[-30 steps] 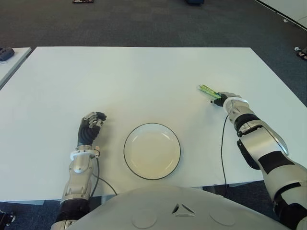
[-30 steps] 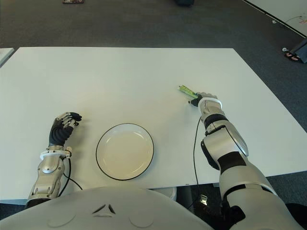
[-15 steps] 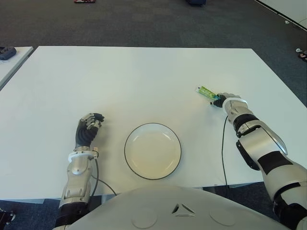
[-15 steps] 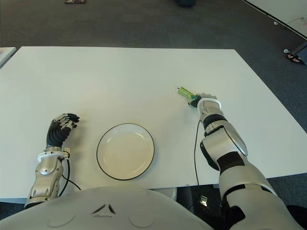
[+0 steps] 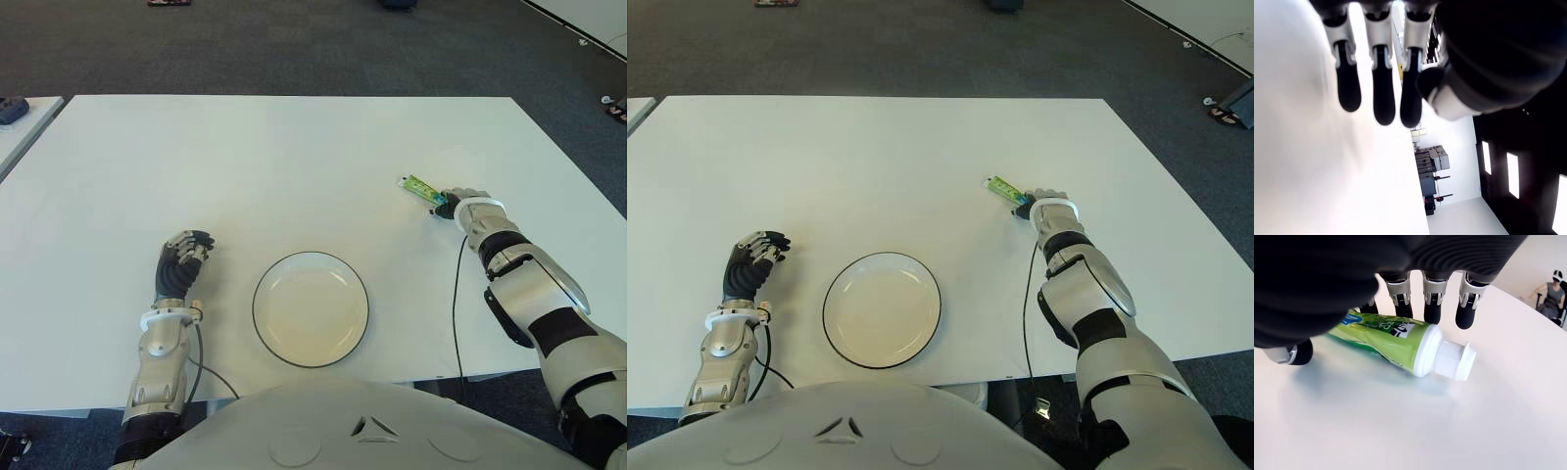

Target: Put the toothpaste on the table into the plate.

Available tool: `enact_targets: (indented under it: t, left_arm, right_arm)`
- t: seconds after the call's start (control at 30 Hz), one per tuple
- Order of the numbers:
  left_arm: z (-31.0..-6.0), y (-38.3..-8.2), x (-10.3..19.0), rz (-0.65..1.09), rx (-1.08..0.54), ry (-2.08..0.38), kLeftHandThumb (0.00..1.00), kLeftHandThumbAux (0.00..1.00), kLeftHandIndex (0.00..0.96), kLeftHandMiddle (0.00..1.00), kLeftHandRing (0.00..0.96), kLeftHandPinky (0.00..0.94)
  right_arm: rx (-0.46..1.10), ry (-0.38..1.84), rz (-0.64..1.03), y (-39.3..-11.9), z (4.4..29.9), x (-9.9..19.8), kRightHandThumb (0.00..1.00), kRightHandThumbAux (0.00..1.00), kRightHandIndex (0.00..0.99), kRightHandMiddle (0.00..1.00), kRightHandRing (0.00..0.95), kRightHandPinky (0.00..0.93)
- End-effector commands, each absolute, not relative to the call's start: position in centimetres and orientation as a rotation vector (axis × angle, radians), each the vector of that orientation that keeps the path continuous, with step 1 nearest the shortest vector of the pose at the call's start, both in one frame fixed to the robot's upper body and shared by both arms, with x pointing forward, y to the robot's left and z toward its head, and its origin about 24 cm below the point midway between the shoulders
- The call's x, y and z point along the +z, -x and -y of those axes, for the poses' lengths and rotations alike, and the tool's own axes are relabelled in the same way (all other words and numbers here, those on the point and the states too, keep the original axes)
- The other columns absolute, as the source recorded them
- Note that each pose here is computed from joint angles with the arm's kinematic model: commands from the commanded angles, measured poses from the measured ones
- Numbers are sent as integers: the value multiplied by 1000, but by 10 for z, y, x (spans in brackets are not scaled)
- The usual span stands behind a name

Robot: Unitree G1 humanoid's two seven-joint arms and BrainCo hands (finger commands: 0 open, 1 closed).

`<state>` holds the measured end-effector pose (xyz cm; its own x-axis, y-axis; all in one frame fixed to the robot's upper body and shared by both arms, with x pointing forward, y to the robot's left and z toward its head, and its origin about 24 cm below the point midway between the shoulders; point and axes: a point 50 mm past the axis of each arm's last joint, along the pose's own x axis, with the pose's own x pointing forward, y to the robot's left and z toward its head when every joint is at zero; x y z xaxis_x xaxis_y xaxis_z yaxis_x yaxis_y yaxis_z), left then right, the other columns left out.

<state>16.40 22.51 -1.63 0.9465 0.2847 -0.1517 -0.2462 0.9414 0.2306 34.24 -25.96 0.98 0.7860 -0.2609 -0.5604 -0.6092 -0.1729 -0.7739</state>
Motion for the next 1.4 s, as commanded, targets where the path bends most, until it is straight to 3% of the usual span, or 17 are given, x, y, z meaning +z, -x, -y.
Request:
enact_targets:
  t: [0.03, 0.37, 0.5, 0.77, 0.9, 0.97, 1.07, 1.2, 1.4]
  left_arm:
    - [-223, -166, -17, -195, 245, -220, 708, 720, 423, 456, 444, 428]
    - [-221, -168, -18, -179, 233, -221, 707, 721, 422, 459, 454, 443]
    - [-221, -168, -19, -181, 231, -218, 707, 721, 423, 458, 450, 428]
    - [-221, -167, -19, -170, 236, -212, 707, 719, 424, 453, 438, 414]
    - [-221, -167, -20, -168, 240, -211, 707, 719, 423, 450, 436, 420]
    - [-220, -167, -20, -168, 242, -209, 708, 719, 423, 450, 436, 424]
    - [-220, -167, -20, -170, 245, -203, 708, 720, 422, 449, 433, 423]
    - [-219, -166, -20, -171, 247, -199, 709, 721, 421, 450, 435, 425]
    - [-218, -167, -20, -173, 249, -191, 709, 721, 420, 451, 434, 416]
  right_arm:
    - [526, 1753, -666, -325, 246, -19, 542, 225, 0, 0, 0, 0]
    - [457, 1766, -541, -323, 247, -19, 582, 421, 0, 0, 0, 0]
    - [409, 1766, -505, -318, 254, -21, 560, 521, 3, 13, 21, 87]
    - [301, 1729, -416, -315, 257, -20, 566, 601, 156, 166, 169, 190]
    - [245, 1693, -393, -314, 259, -20, 598, 613, 271, 264, 251, 251]
    - [225, 1679, -385, -314, 260, -19, 662, 672, 358, 328, 316, 303]
    - [184, 1645, -368, -313, 261, -18, 696, 698, 403, 411, 414, 411]
    - [143, 1604, -352, -313, 262, -17, 811, 682, 436, 446, 498, 530]
    - [86, 1556, -324, -314, 262, -15, 838, 679, 442, 459, 543, 574]
